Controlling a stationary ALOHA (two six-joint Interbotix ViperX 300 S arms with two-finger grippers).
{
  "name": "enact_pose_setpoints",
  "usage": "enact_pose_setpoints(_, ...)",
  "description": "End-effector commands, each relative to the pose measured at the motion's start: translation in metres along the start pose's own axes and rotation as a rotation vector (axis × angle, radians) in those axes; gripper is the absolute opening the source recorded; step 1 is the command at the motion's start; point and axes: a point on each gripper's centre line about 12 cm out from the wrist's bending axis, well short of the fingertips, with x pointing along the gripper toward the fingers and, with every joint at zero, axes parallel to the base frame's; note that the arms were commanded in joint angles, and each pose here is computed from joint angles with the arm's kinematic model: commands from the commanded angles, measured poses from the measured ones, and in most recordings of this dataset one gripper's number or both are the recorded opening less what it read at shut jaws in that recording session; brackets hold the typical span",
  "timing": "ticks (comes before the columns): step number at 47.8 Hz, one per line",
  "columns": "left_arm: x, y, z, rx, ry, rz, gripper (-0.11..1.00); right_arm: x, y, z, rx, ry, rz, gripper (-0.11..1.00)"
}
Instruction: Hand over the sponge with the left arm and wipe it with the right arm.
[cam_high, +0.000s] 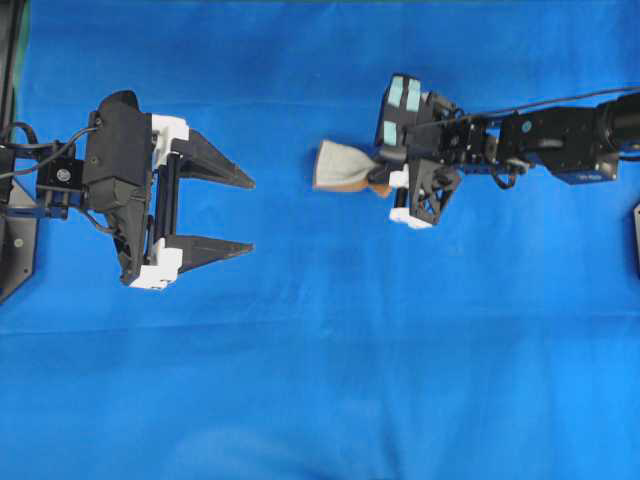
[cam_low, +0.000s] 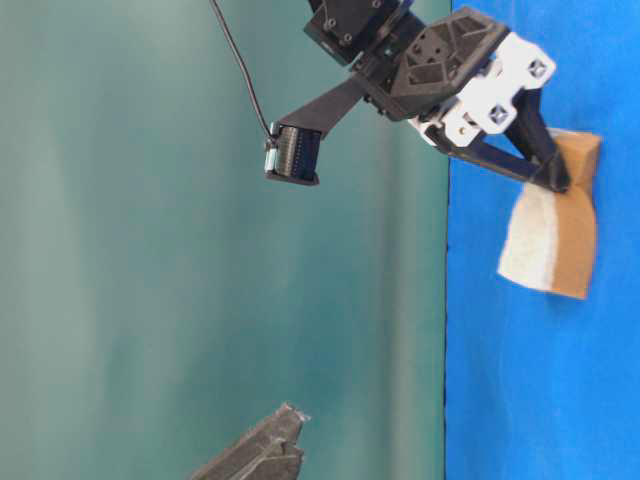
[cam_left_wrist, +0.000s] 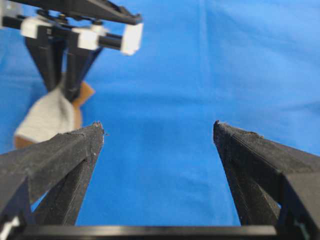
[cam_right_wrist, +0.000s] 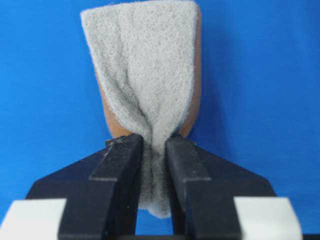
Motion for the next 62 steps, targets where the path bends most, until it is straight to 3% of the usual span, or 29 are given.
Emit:
enact_pose_setpoints(1, -0.001, -0.001, 0.003, 0.002, -0.017, -0.004, 0.89, -0.007, -0.010, 0.010, 0.004, -0.035, -0.017, 0.24)
enact_pose_setpoints(9, -0.001, -0.001, 0.003, 0.002, -0.018, -0.004, 0.89, -0.007, 0.008, 0.010, -0.007, -0.036, 0.014, 0.24)
enact_pose_setpoints(25, -0.001, -0.001, 0.003, 0.001, -0.020, -0.004, 0.89, -0.016, 0.106, 0.004, -0.032, -0.026, 0.189, 0.24)
enact_pose_setpoints(35, -0.001, -0.001, 0.003, 0.002, -0.020, -0.004, 0.89, -0.025, 0.146, 0.004, -0.033, -0.019, 0.263, 0.24)
enact_pose_setpoints(43, -0.001, -0.001, 0.003, 0.001, -0.018, -0.004, 0.89, -0.026, 0.150, 0.005, -0.037, -0.009, 0.267, 0.24)
enact_pose_setpoints(51, -0.001, -0.001, 0.003, 0.001, -0.018, -0.004, 0.89, -0.023, 0.135, 0.008, -0.029, -0.013, 0.239, 0.24)
enact_pose_setpoints(62, -0.001, -0.001, 0.003, 0.001, -0.018, -0.004, 0.89, -0.015, 0.077, 0.012, -0.019, -0.017, 0.136, 0.24)
